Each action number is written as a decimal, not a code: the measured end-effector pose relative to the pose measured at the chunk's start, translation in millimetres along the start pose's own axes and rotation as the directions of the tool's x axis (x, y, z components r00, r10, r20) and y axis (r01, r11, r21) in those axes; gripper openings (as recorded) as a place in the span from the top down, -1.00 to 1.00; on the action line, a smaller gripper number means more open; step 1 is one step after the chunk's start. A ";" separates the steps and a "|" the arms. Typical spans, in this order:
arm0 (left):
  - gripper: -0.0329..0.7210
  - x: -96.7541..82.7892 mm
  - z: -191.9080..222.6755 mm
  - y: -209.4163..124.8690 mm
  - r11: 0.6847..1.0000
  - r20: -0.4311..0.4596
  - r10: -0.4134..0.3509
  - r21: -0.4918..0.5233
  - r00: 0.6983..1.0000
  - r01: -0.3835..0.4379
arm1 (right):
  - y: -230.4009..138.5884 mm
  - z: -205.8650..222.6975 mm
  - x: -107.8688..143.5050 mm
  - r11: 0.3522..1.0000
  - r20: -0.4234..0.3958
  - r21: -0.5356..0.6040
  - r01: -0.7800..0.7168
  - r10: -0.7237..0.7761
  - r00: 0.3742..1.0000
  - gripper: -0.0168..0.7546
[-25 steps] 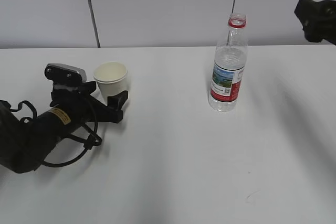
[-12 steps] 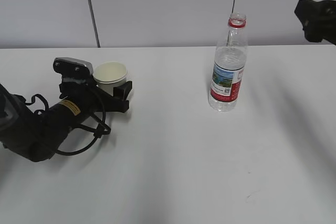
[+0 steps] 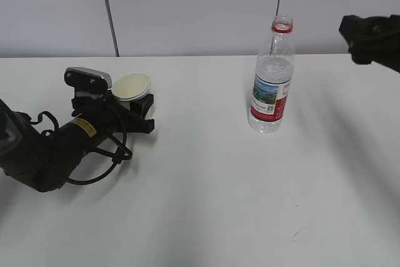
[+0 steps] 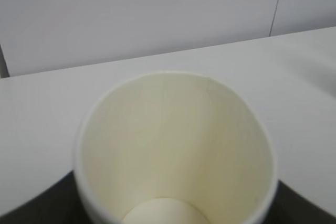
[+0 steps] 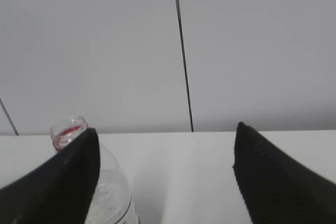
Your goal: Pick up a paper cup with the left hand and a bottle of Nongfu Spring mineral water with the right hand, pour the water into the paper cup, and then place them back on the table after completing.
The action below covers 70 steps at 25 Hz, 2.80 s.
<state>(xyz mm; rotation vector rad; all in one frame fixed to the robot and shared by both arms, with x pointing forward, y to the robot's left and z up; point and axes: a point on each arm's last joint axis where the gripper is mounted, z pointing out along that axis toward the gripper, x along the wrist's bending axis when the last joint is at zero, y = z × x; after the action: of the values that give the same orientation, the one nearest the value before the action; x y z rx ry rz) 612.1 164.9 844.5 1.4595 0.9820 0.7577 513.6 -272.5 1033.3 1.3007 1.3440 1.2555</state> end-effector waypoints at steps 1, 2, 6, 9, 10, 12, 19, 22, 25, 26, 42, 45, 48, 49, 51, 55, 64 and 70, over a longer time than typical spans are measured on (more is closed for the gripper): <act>-0.19 -0.1 0.0 0.0 1.000 0.001 0.000 0.000 1.000 0.000 | -4.3 2.7 0.2 1.000 -0.004 0.017 0.009 -0.008 1.000 -0.57; -0.19 -0.1 0.0 0.0 1.000 0.001 0.000 0.000 1.000 0.000 | -8.6 5.3 0.4 0.999 -0.009 0.034 0.017 -0.017 1.000 -0.57; -0.18 -0.1 0.0 0.0 1.000 0.001 0.000 0.000 1.000 0.000 | -21.3 13.8 1.7 0.997 -0.032 0.065 0.052 -0.050 0.998 -0.57; -0.18 -0.1 0.0 0.0 1.000 0.001 0.000 0.000 1.000 0.000 | -28.4 19.1 3.5 0.995 -0.059 0.057 0.082 -0.079 0.995 -0.57; -0.18 -0.1 0.0 0.0 1.000 0.001 0.000 0.000 1.000 0.000 | -32.9 21.0 4.0 0.994 -0.068 0.055 0.090 -0.086 0.994 -0.57; -0.18 -0.1 0.0 0.0 1.000 0.001 0.000 0.000 1.000 0.000 | -42.5 23.5 4.8 0.995 -0.083 0.033 0.093 -0.090 0.992 -0.57; -0.18 -0.1 0.0 0.0 1.000 0.001 0.000 0.000 1.000 0.000 | -69.9 29.5 10.3 0.996 -0.160 -0.020 0.089 -0.091 0.983 -0.57; -0.18 -0.1 0.0 0.0 1.000 0.001 0.000 0.000 1.000 0.000 | -78.6 32.2 13.8 0.995 -0.205 -0.013 0.100 -0.101 0.974 -0.57; -0.18 -0.1 0.0 0.0 1.000 0.001 0.000 0.000 1.000 0.000 | -88.2 35.1 13.6 0.995 -0.210 0.017 0.095 -0.089 0.974 -0.57; -0.18 -0.1 0.0 0.0 1.000 0.001 0.000 0.000 1.000 0.000 | -90.3 35.7 13.5 0.995 -0.211 0.022 0.095 -0.088 0.974 -0.57; -0.18 -0.1 0.0 0.1 1.000 0.001 0.000 -0.001 1.000 0.000 | -93.3 37.1 13.6 0.996 -0.214 0.015 0.087 -0.082 0.973 -0.58; -0.17 -0.1 0.0 0.1 1.000 0.001 0.000 -0.001 1.000 0.000 | -94.1 37.1 13.5 0.996 -0.213 0.025 0.088 -0.081 0.974 -0.63; -0.17 -0.1 0.0 0.1 1.000 0.001 0.000 -0.001 1.000 0.000 | -98.3 37.6 12.9 0.994 -0.210 0.056 0.090 -0.076 0.975 -0.67; -0.17 -0.1 0.0 0.1 1.000 0.001 0.000 -0.001 1.000 0.000 | -100.8 38.1 12.8 0.994 -0.211 0.067 0.087 -0.071 0.975 -0.67; -0.17 -0.1 0.0 0.1 1.000 0.001 0.000 -0.001 1.000 0.000 | -107.3 41.3 12.6 0.993 -0.212 0.089 0.080 -0.060 0.975 -0.68; -0.17 -0.1 0.0 0.1 1.000 0.001 0.000 -0.001 1.000 0.000 | -121.4 52.9 14.0 0.991 -0.234 0.121 0.054 -0.024 0.972 -0.68; -0.17 -0.1 0.0 0.1 1.000 0.001 0.000 -0.001 1.000 0.000 | -137.0 82.0 15.0 0.993 -0.253 0.115 0.019 0.011 0.967 -0.68; -0.17 -0.1 0.0 0.1 1.000 0.001 0.000 -0.001 1.000 0.000 | -139.6 99.8 20.8 0.995 -0.294 0.102 0.014 0.017 0.956 -0.68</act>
<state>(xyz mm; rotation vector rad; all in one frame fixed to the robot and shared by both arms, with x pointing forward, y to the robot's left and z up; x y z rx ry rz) 612.1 164.8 844.6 1.4592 0.9804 0.7575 592.3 -235.5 883.9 1.2173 1.6355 1.4398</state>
